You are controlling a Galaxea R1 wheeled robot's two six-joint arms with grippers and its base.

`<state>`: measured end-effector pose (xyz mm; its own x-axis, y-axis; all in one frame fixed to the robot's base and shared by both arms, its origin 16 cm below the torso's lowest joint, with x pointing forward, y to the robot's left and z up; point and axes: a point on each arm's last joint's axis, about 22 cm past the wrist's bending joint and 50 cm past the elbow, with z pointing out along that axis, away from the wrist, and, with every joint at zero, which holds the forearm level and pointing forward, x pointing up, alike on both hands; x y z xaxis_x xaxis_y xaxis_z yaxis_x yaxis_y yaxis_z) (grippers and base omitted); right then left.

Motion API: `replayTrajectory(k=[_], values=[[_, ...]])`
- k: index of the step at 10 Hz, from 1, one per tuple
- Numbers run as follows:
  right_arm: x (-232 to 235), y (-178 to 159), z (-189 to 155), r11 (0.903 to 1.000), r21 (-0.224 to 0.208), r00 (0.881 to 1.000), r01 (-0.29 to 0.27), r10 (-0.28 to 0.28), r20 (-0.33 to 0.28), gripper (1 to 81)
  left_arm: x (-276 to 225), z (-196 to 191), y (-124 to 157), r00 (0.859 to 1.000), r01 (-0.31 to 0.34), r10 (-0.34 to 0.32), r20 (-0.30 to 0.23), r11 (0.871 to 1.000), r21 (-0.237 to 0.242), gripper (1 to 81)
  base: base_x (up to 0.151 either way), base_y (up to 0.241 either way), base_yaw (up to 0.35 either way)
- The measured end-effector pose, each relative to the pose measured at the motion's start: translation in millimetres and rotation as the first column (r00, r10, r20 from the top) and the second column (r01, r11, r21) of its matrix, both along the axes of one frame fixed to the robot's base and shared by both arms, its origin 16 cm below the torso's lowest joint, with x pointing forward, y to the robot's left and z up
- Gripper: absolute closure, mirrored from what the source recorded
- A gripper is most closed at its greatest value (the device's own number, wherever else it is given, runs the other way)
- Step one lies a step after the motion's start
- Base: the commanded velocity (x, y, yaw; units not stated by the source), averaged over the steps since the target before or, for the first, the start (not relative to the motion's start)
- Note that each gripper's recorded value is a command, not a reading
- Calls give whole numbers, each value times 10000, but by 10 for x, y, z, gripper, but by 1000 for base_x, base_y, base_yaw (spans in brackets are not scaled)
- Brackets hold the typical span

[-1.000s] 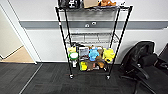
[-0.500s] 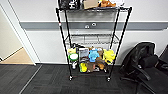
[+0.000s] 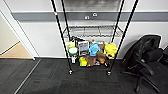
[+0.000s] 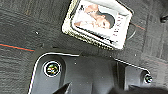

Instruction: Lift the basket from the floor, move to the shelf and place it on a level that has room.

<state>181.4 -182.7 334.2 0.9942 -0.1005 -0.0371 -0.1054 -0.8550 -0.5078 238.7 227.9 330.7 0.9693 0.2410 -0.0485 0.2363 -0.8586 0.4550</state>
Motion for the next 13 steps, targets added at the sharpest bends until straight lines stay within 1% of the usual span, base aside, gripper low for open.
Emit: replayTrajectory(k=[1,2,4,6,8,10,13], values=[[32,-7,-50,10000,-9,10000,-10,10,-15,10,53,-54,-5,10000,-1,1,20,10000,7,10,0,0,0],[160,-25,-118,10000,-36,9999,-6,6,153,10,169,-126,-5,9999,-1,0,158,10000,52,10,0,0,0],[380,-37,-253,10000,-55,9989,-15,17,461,10,510,-253,-57,9982,6,-9,598,10000,49,10,0,0,0],[556,-63,-393,9999,-110,9972,-13,21,743,10,784,-408,-7,9950,-24,-2,997,9997,258,10,0,0,0],[695,-102,-543,9998,-193,9952,-17,36,980,10,897,-591,-11,9936,-19,-32,1133,9990,441,10,0,0,0],[796,-130,-701,9996,-271,9931,-20,51,1168,10,1024,-726,-58,9915,15,-70,1299,9991,427,10,0,0,0],[970,-86,-918,9997,-219,9891,-51,83,1469,10,1133,-937,-3,9883,5,-84,1520,9987,514,10,0,0,0]])
